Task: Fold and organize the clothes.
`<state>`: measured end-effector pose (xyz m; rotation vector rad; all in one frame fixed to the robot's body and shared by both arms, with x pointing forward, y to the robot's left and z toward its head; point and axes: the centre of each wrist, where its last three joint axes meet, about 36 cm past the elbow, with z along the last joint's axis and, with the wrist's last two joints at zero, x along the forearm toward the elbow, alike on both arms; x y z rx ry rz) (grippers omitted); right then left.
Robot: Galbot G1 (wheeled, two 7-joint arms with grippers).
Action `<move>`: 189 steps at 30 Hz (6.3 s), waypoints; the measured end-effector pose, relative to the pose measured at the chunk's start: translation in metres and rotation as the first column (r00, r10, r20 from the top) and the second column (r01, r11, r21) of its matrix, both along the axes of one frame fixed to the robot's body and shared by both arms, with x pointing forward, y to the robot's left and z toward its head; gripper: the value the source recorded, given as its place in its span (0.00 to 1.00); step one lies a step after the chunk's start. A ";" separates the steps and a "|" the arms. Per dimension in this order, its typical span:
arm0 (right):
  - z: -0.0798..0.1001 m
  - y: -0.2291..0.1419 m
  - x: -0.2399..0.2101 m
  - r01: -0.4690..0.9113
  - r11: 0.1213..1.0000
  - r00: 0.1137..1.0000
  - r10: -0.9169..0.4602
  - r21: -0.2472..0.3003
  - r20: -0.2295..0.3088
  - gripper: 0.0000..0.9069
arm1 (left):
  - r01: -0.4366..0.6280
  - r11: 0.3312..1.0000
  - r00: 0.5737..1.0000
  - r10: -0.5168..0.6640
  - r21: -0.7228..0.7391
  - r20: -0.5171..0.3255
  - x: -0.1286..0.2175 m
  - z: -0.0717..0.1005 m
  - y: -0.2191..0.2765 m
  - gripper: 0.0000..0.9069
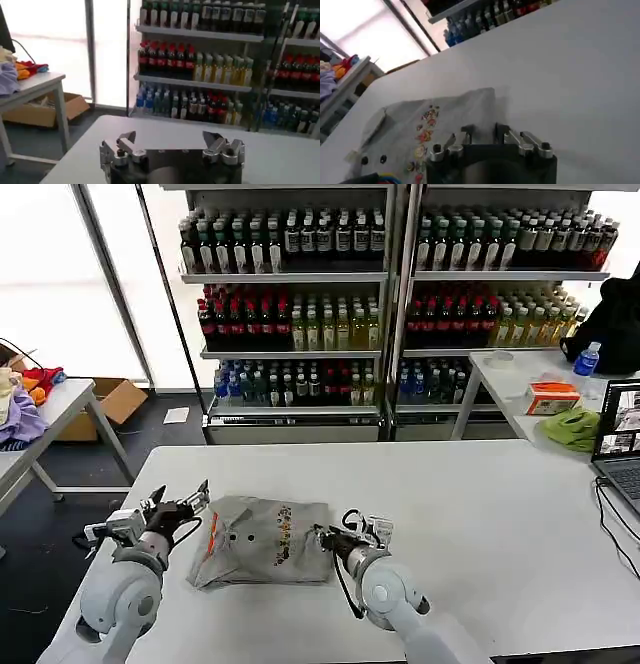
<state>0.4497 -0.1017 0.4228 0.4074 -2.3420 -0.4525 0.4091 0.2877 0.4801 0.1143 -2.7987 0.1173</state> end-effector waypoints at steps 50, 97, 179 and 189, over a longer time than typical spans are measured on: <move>0.002 -0.151 0.039 0.208 0.907 0.967 -0.135 -0.366 0.214 1.00 | 0.002 1.000 1.000 -0.001 -0.031 0.018 -0.005 0.001 -0.013 1.00; 0.026 -0.128 -0.074 0.124 0.962 0.990 -0.105 -0.241 0.092 1.00 | 0.018 0.999 1.000 -0.018 -0.029 -0.011 -0.022 -0.011 -0.021 1.00; 0.065 -0.200 -0.077 0.467 0.785 0.816 -0.206 -0.407 0.540 1.00 | 0.017 0.997 0.989 -0.028 0.079 0.145 -0.035 -0.010 -0.014 1.00; 0.066 -0.201 -0.079 0.462 0.790 0.818 -0.205 -0.403 0.537 1.00 | 0.028 0.998 0.988 -0.037 0.060 0.149 -0.036 -0.011 -0.016 1.00</move>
